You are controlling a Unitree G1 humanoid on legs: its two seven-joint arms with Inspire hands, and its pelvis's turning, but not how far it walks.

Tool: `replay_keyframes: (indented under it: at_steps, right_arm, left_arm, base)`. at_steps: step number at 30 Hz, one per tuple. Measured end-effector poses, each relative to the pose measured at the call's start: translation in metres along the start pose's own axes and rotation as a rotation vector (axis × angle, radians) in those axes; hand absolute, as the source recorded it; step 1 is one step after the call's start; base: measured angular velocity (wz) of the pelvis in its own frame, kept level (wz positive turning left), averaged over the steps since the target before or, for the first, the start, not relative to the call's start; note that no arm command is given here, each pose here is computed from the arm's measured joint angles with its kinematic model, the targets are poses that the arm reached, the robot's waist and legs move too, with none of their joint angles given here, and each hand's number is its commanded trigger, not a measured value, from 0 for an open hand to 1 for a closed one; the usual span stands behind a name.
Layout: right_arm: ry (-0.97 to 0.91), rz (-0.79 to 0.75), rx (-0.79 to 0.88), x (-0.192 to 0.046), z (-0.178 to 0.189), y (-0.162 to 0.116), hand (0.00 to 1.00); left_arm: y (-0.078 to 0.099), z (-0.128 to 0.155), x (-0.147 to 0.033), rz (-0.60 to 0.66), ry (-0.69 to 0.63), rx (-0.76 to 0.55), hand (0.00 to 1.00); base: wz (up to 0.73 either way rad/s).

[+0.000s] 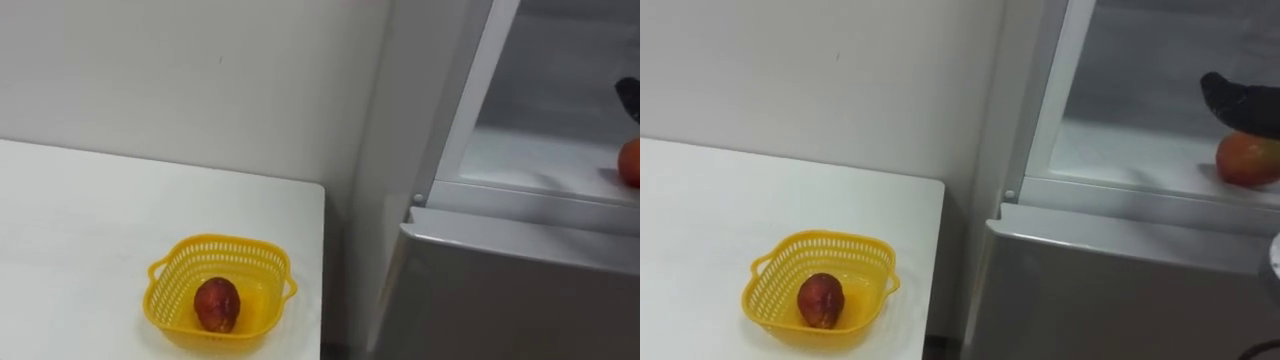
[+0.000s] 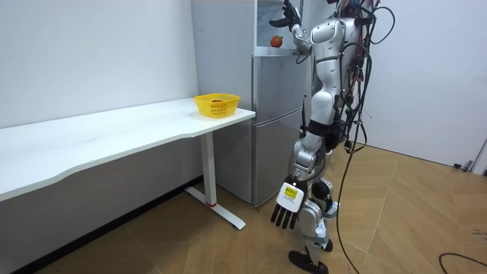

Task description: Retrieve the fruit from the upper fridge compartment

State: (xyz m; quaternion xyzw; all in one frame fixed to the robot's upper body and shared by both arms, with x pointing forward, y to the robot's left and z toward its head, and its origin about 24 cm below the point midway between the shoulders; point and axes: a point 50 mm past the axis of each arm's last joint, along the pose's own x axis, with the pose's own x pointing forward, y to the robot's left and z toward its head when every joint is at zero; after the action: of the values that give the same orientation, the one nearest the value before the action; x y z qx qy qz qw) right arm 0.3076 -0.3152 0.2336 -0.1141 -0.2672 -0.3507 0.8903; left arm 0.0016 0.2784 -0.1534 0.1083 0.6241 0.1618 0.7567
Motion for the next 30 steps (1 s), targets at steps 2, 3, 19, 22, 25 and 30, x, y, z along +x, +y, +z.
replay_keyframes:
  at_steps: [2, 3, 19, 22, 25, 30]
  right_arm:
    - [0.055, -0.015, -0.004, 0.006, -0.008, -0.007, 0.00]
    - [0.064, -0.017, -0.005, 0.007, -0.009, -0.008, 0.00]
    - [0.255, -0.021, 0.021, 0.029, -0.028, -0.023, 0.00]
    - [0.298, 0.002, 0.018, 0.027, -0.038, -0.025, 0.00]
    - [0.319, 0.041, 0.009, 0.026, -0.043, -0.024, 0.00]
    - [0.345, 0.104, -0.007, 0.023, -0.050, -0.020, 0.00]
  left_arm:
    - [0.000, 0.000, 0.000, -0.010, -0.002, -0.003, 0.00]
    - [0.000, 0.000, 0.000, -0.012, -0.002, -0.006, 0.00]
    - [0.006, -0.014, -0.004, 0.006, 0.044, -0.057, 0.00]
    - [0.008, -0.013, -0.004, 0.010, 0.041, -0.056, 0.00]
    - [0.009, -0.013, -0.004, 0.014, 0.041, -0.055, 0.00]
    - [0.011, -0.014, -0.004, 0.019, 0.049, -0.052, 0.00]
  base:
    - [0.00]
    - [0.00]
    - [0.02]
    - [-0.02]
    - [-0.01]
    - [-0.01]
